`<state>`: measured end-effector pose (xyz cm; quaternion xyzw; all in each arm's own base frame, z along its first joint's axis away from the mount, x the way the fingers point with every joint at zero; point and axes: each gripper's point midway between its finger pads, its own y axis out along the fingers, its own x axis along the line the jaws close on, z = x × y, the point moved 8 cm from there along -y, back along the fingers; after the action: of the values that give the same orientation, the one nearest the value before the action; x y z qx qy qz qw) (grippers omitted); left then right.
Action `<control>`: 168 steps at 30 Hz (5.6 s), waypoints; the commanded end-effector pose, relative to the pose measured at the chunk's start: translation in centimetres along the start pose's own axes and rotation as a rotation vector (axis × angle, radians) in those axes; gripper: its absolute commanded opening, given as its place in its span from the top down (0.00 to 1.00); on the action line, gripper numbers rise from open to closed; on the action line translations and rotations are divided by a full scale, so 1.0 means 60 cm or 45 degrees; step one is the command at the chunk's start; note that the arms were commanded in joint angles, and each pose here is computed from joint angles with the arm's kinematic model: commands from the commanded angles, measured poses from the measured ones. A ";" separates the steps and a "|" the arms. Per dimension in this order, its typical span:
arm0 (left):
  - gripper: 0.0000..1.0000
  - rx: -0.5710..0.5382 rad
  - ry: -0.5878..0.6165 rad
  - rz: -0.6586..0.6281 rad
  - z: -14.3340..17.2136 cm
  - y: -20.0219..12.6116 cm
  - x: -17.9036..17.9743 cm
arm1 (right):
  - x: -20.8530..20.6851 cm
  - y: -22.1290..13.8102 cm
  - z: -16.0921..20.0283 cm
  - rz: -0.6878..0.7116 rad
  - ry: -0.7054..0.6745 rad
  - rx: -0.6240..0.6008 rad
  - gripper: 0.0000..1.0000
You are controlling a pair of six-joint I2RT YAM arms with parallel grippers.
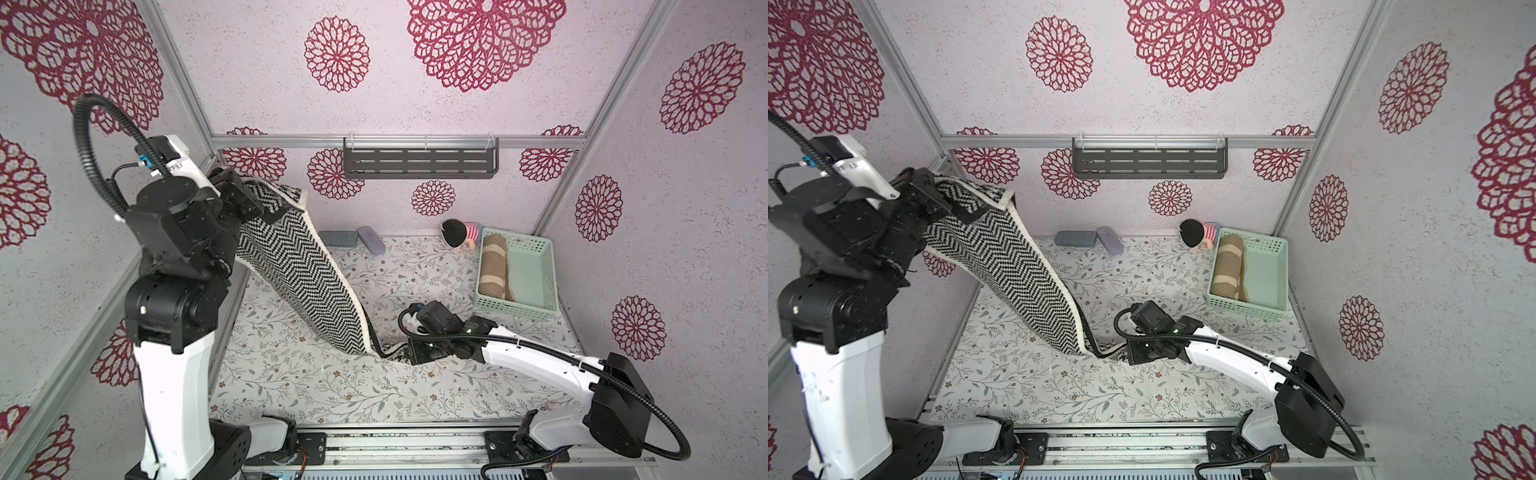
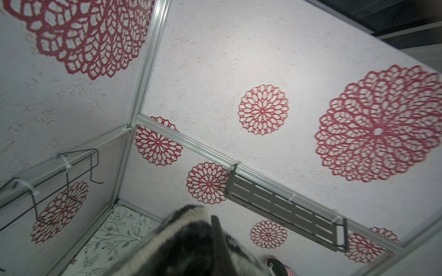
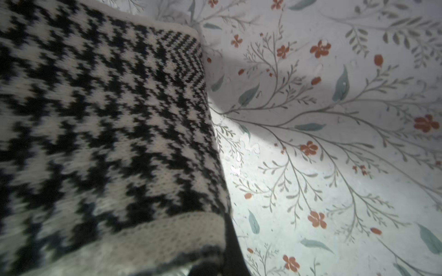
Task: Roll up the scarf and place it into the basket
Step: Flatten out the scarf at the center of the board.
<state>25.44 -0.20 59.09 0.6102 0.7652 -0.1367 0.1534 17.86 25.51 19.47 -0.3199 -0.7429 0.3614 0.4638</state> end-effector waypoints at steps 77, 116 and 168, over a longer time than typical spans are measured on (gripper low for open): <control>0.83 0.703 -0.674 -0.360 0.555 0.469 0.485 | -0.243 0.002 -0.213 0.258 0.582 -0.209 0.31; 0.67 1.149 -0.452 -0.138 0.611 0.306 0.259 | -0.256 -0.040 -0.064 0.744 0.551 -0.009 0.54; 0.66 1.396 -0.429 -0.259 0.768 0.379 0.291 | -0.294 0.012 0.001 0.223 0.871 -0.213 1.00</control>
<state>46.60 1.59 10.14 0.4997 0.5912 -0.6275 -0.0831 24.52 11.68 9.47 -0.5469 -0.5211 0.2332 0.6123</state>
